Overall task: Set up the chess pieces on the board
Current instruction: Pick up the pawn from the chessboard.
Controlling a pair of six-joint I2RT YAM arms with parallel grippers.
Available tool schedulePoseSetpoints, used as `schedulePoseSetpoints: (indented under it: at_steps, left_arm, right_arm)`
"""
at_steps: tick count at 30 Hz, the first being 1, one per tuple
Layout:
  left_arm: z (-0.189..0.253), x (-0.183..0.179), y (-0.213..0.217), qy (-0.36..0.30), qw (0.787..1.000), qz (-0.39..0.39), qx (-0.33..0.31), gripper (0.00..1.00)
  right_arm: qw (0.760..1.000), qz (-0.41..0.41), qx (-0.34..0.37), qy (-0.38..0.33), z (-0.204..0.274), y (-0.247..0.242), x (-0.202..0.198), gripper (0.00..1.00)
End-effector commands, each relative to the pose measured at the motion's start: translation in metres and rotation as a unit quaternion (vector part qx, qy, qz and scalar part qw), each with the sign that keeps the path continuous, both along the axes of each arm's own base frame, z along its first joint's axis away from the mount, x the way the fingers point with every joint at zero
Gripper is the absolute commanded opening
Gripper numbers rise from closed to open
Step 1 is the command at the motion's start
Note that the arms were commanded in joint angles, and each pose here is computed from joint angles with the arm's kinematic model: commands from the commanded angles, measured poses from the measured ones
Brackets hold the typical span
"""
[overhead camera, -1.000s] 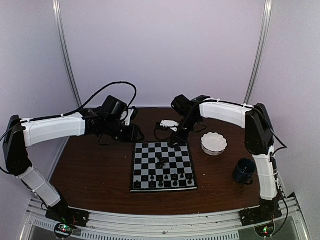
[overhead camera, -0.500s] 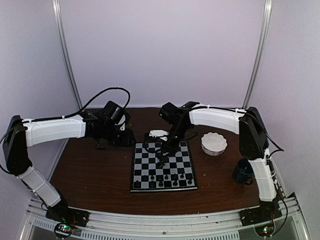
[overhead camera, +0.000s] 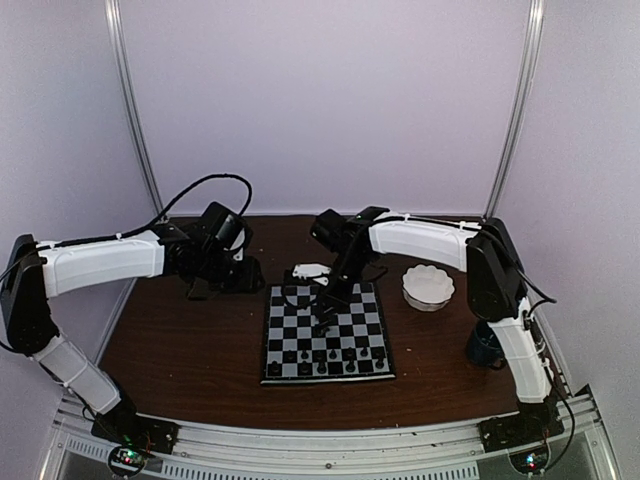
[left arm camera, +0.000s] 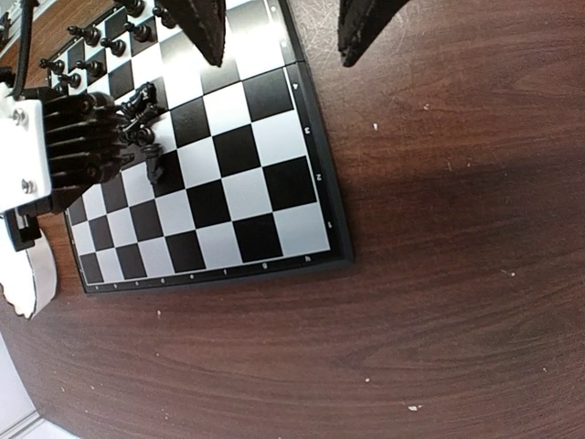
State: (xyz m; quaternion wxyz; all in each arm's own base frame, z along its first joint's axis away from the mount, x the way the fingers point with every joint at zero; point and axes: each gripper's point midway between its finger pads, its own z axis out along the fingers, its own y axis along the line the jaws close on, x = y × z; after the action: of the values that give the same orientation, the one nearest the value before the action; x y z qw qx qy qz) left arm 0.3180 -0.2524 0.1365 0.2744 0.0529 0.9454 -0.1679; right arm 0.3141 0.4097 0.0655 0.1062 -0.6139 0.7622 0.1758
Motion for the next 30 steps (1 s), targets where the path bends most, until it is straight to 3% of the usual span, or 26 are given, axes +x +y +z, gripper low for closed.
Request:
schedulePoseSetpoints:
  at_steps: [1,16,30]
  left_arm:
    - [0.006,0.001,0.006,-0.010,1.000,0.011,-0.001,0.43]
    - [0.003,-0.001,0.007,-0.007,1.000,0.013,0.000,0.43]
    - [0.004,0.003,0.015,-0.016,1.000,0.014,0.010,0.43]
  right_arm:
    - [1.000,-0.003,-0.011,0.002,-0.004,0.000,0.001,0.23]
    - [1.000,-0.001,-0.014,0.013,-0.009,0.001,-0.002,0.10]
    - [0.999,0.004,0.027,-0.044,0.061,-0.006,-0.010,0.07]
